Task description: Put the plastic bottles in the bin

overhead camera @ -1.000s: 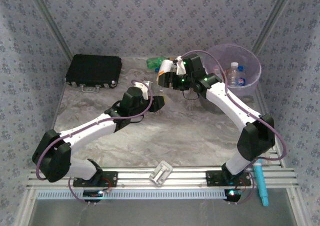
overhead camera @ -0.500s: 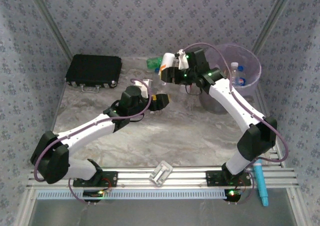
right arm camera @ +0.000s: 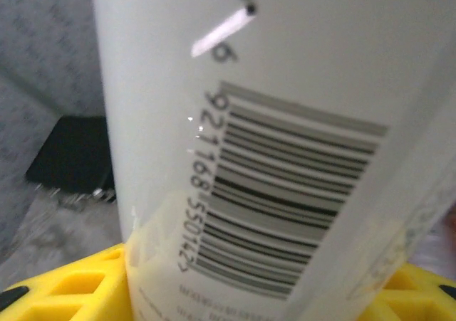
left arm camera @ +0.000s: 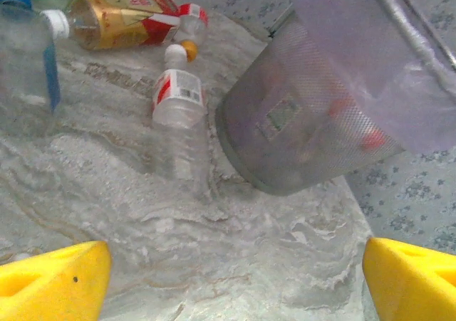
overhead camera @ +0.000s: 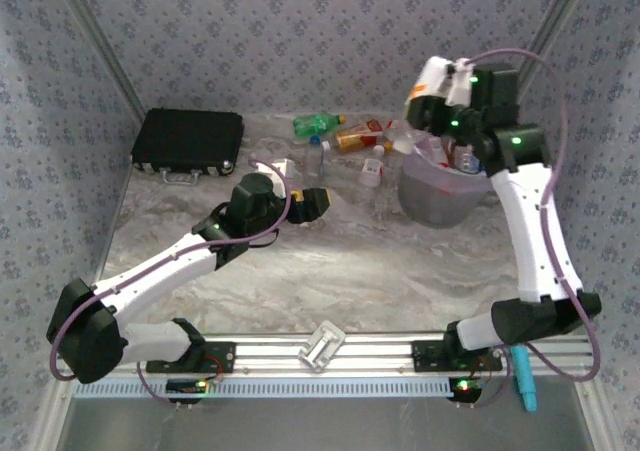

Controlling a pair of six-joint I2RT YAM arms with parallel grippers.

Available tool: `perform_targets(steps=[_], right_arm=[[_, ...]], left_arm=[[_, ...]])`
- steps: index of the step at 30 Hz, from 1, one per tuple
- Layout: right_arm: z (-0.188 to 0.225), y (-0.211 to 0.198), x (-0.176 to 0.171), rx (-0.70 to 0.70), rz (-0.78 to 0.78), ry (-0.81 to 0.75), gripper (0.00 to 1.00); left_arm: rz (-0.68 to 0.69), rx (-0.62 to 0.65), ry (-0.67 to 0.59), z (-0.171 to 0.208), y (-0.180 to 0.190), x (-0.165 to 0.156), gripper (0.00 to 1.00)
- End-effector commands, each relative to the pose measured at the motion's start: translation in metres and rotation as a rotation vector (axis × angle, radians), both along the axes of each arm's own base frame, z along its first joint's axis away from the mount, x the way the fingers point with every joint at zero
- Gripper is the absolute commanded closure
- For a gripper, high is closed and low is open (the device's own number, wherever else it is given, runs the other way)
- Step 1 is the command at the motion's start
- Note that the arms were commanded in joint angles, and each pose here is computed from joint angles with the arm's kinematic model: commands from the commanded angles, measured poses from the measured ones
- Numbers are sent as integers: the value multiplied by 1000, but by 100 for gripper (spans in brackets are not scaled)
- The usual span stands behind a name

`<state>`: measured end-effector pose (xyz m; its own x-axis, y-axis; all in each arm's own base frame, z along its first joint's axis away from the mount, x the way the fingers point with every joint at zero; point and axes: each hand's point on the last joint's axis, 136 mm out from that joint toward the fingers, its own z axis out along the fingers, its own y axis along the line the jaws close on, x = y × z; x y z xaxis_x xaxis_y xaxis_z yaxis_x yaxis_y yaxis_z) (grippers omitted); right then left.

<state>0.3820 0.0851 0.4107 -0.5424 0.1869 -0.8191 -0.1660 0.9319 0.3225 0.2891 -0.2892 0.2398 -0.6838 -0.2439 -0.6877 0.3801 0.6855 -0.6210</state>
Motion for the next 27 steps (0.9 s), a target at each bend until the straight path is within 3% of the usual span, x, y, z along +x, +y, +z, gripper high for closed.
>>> perform_targets(steps=[1, 10, 19, 27], right_arm=[[-8, -37, -12, -86, -68, 61, 44], [-41, -90, 9, -151, -150, 194, 44], [-98, -95, 26, -230, -88, 373, 44], [-140, -78, 33, -197, -28, 484, 43]], left_arm=[[20, 44, 34, -17, 6, 0, 10], [64, 82, 81, -32, 21, -1, 12], [94, 90, 98, -38, 34, -1, 13], [104, 93, 109, -41, 38, 2, 13]])
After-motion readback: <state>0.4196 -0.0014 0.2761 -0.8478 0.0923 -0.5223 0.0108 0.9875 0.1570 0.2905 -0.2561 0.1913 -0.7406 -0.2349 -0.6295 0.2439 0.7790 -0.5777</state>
